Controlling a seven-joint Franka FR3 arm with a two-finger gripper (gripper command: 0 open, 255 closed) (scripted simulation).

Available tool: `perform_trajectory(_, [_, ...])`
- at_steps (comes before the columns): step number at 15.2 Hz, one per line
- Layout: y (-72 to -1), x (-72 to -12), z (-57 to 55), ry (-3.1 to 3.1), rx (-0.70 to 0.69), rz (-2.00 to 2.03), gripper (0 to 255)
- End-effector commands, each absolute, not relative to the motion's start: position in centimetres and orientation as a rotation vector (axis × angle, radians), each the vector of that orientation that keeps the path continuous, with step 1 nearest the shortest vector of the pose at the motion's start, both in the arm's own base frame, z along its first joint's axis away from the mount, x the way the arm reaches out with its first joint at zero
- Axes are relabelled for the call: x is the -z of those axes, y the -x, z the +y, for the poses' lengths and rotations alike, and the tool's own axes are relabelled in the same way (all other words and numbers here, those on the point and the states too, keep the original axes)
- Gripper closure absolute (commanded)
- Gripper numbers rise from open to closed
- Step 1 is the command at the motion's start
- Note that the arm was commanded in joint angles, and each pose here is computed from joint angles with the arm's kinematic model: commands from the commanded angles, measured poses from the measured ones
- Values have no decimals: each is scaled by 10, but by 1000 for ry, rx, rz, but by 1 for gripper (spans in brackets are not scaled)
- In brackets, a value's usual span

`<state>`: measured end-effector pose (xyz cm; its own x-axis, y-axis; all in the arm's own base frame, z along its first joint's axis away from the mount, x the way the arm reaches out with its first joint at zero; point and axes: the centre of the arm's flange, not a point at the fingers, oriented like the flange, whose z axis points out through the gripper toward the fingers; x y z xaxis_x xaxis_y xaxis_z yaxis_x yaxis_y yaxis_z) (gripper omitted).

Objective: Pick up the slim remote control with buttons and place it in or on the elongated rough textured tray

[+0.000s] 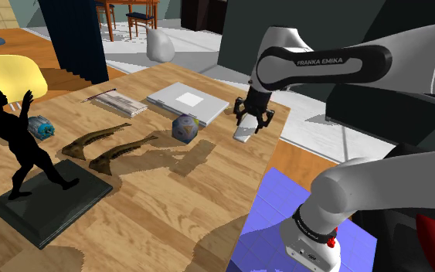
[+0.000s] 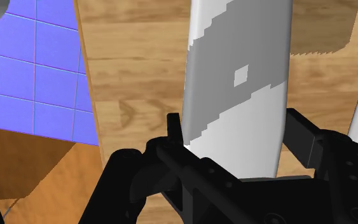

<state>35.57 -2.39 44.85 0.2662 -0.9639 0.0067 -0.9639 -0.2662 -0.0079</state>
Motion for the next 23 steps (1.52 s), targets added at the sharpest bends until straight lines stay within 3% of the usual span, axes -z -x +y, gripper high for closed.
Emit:
perform_trajectory(1, [-367, -449, -45, 2499, 17, 1901, 255])
perform_trajectory(23, [-489, -450, -308, 2499, 17, 1901, 255])
